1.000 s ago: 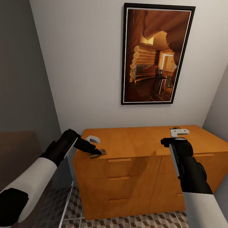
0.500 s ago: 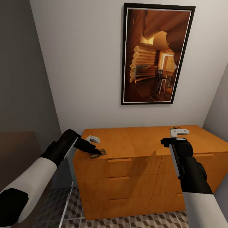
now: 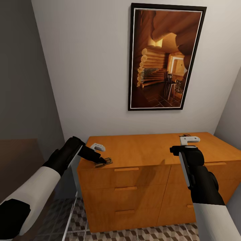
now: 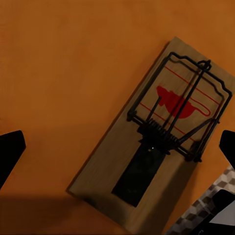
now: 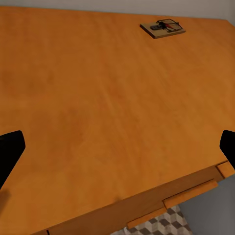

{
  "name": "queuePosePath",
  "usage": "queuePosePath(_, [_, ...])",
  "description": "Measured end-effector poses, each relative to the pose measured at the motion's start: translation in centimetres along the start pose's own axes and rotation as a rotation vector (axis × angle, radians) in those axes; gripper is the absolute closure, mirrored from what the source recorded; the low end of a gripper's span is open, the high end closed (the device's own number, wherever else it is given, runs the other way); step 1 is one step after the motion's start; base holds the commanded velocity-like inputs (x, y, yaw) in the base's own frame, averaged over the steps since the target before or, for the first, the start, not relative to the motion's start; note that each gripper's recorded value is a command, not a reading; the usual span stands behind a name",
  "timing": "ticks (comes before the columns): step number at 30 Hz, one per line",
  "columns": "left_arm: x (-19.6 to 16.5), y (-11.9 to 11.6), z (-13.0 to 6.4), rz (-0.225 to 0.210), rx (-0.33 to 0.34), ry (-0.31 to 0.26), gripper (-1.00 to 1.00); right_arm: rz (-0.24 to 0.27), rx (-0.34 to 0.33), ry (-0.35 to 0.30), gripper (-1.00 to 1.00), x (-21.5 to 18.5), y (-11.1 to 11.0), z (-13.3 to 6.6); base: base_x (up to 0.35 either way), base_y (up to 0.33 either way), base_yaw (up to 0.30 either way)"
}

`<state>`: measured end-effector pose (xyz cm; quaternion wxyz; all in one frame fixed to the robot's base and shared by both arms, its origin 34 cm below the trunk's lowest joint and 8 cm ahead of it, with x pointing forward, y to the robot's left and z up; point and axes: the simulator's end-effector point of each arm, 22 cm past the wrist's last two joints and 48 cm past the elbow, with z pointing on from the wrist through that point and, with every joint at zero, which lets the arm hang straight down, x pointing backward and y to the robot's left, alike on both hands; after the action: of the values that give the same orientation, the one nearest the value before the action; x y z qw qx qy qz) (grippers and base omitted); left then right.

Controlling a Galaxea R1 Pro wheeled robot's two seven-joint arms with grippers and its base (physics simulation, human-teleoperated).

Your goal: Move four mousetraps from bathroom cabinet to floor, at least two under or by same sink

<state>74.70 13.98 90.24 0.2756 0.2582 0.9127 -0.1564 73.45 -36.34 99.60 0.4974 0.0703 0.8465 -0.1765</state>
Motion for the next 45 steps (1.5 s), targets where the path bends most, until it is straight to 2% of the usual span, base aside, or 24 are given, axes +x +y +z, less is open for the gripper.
queuePosePath(8, [0.04, 0.17, -0.01, 0.003, -0.008, 0.002, -1.0, 0.0, 0.0, 0.0, -1.0, 0.0, 0.0, 0.0, 0.0, 0.0, 0.0])
queuePosePath(9, [0.04, 0.18, -0.01, 0.004, -0.008, 0.002, 1.0, 0.0, 0.0, 0.0, -1.0, 0.0, 0.0, 0.0, 0.0, 0.0, 0.0])
queuePosePath(21, [0.14, 0.09, 0.07, -0.006, -0.001, 0.005, 1.0, -0.001, 0.001, 0.0, -1.0, 0.0, -0.02, 0.0, 0.0, 0.0, 0.0])
queuePosePath(26, [-0.15, 0.95, -0.21, 0.032, -0.047, 0.0, 1.0, -0.001, 0.001, 0.0, -1.0, -0.01, -0.01, 0.0, 0.0, 0.0, 0.0])
queuePosePath(45, [-0.13, 0.97, -0.24, 0.031, -0.047, 0.001, 1.0, -0.002, 0.004, 0.0, -1.0, -0.01, -0.1, 0.01, 0.0, 0.0, 0.0])
